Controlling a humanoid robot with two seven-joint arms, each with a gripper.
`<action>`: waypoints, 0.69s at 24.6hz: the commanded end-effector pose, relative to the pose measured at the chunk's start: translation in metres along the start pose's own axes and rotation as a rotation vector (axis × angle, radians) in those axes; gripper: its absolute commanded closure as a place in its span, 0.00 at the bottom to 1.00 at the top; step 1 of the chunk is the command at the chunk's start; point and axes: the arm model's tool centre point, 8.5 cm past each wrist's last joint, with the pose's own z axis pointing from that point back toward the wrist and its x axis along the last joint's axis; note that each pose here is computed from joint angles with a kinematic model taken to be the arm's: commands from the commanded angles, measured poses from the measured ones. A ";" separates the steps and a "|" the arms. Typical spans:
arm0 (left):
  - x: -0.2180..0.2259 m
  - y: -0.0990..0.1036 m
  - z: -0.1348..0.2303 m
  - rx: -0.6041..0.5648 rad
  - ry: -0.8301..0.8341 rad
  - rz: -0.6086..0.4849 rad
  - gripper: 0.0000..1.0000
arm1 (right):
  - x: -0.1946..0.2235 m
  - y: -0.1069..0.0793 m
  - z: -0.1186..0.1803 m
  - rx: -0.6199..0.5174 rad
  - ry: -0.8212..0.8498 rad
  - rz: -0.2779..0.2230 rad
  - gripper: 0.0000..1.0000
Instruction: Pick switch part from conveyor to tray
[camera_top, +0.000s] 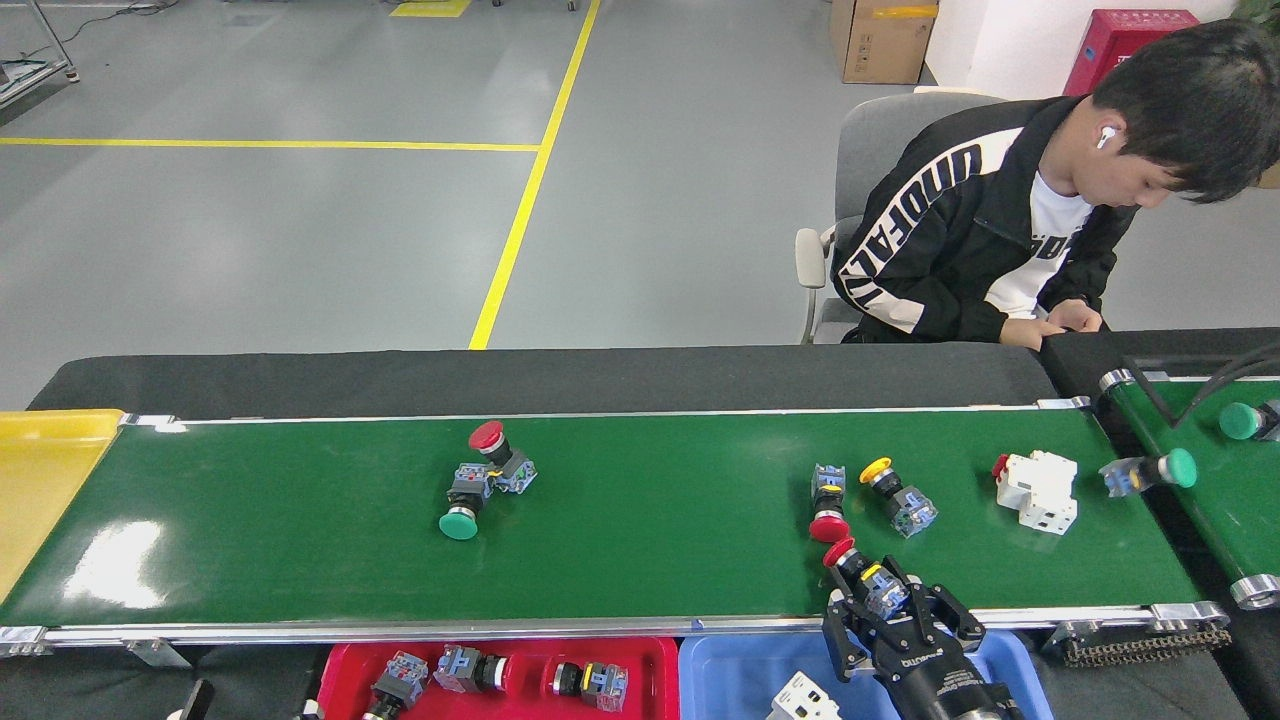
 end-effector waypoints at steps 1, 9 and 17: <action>0.011 0.006 -0.021 0.019 -0.027 -0.036 0.00 | 0.004 -0.013 -0.003 -0.044 -0.037 0.009 0.96; 0.032 0.012 -0.092 0.020 -0.082 -0.095 0.00 | 0.044 -0.067 0.009 -0.196 -0.284 -0.023 0.96; 0.051 0.010 -0.134 -0.009 -0.130 -0.092 0.00 | 0.173 -0.031 0.013 -0.002 -0.601 -0.064 0.05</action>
